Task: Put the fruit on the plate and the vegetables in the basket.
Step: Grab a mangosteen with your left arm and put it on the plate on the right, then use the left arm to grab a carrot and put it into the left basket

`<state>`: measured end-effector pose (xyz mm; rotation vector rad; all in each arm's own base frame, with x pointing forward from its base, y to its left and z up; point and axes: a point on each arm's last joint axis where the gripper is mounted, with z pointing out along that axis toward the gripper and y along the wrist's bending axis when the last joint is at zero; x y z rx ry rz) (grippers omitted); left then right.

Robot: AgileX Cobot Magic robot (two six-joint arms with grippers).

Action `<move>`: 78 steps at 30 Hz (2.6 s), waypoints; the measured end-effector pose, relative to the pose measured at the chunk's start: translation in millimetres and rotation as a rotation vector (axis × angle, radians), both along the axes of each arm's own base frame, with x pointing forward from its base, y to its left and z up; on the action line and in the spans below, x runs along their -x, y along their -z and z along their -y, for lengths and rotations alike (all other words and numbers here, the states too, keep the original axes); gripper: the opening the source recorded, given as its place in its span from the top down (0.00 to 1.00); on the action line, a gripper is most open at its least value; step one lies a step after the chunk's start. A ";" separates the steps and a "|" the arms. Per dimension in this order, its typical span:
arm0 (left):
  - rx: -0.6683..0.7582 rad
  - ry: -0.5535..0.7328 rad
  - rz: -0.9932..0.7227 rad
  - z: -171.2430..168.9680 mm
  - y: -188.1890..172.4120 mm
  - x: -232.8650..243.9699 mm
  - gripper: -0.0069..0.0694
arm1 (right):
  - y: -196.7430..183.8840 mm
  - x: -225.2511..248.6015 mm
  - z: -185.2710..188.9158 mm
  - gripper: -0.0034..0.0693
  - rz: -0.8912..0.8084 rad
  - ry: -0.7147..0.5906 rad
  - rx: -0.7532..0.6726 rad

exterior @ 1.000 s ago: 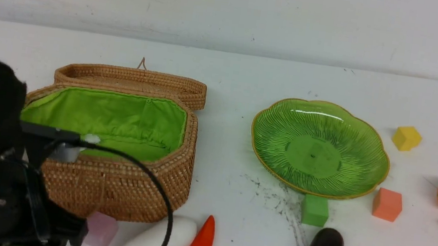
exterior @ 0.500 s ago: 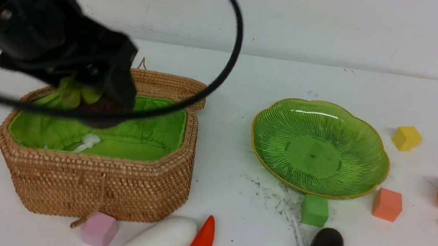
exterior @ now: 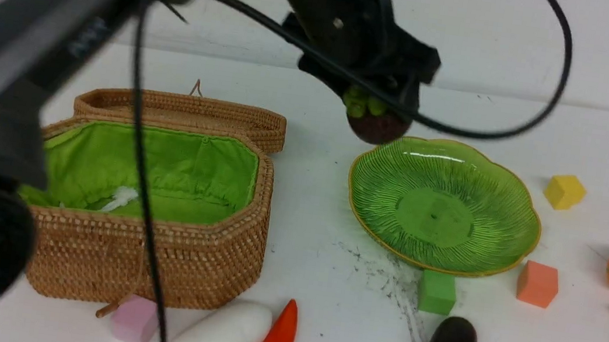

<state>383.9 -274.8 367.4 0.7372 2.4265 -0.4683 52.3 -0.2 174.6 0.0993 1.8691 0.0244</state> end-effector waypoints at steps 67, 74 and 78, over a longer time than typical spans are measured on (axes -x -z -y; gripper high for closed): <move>-0.195 -0.083 -0.079 -93.0 -3.5 149.4 0.14 | 0.0 0.0 0.0 0.62 0.000 0.000 0.000; -0.265 -0.080 -0.267 -83.5 83.8 145.7 0.14 | 0.0 0.0 0.0 0.62 0.000 0.000 0.000; -0.263 -0.072 -0.322 -73.2 107.2 137.7 0.14 | 0.0 0.0 0.0 0.62 0.000 0.000 0.000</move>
